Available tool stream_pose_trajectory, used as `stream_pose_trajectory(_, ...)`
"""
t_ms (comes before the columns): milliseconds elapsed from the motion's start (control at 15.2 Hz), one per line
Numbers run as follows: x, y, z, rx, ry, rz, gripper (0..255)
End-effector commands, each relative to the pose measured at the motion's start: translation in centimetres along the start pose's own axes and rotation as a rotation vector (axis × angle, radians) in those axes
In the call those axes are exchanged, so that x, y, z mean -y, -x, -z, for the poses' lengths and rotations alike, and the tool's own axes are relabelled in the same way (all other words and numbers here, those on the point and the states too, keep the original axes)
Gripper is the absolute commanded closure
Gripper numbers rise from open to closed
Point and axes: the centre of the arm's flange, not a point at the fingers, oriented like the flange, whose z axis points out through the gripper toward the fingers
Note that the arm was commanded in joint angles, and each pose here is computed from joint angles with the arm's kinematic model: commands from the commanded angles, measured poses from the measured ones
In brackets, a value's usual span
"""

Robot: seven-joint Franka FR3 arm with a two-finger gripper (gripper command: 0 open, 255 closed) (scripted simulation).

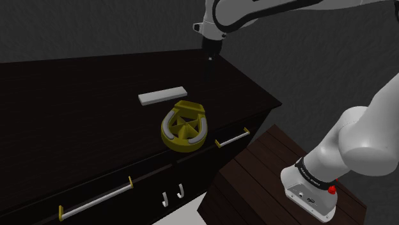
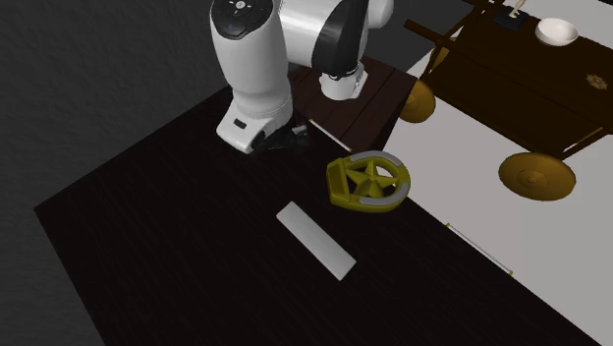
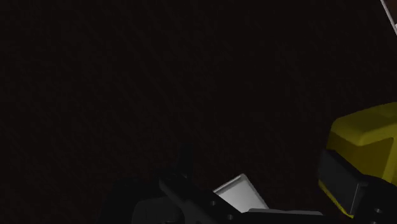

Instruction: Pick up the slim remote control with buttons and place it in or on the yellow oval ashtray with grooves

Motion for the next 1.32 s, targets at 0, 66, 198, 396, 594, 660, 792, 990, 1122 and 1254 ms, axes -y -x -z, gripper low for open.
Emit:
stream_pose_trajectory(0,0.3,-2.3,-0.6,-0.005,0.003,0.061,0)
stream_pose_trajectory(66,0.5,-3.5,-1.0,-0.008,0.004,0.090,0)
stream_pose_trajectory(198,1.0,-5.9,-1.8,-0.013,0.007,0.148,0)
stream_pose_trajectory(396,2.1,-9.4,-2.9,-0.021,0.011,0.236,0)
stream_pose_trajectory(594,3.4,-12.8,-4.1,-0.029,0.016,0.324,0)
stream_pose_trajectory(660,3.9,-13.9,-4.5,-0.032,0.017,0.353,0)
stream_pose_trajectory(792,5.0,-16.1,-5.2,-0.038,0.020,0.412,0)
stream_pose_trajectory(990,5.6,-17.2,-6.1,-0.040,0.022,0.441,0)
stream_pose_trajectory(1122,5.6,-17.3,-7.2,-0.040,0.022,0.442,0)
stream_pose_trajectory(1254,5.6,-17.3,-8.2,-0.040,0.022,0.441,0)
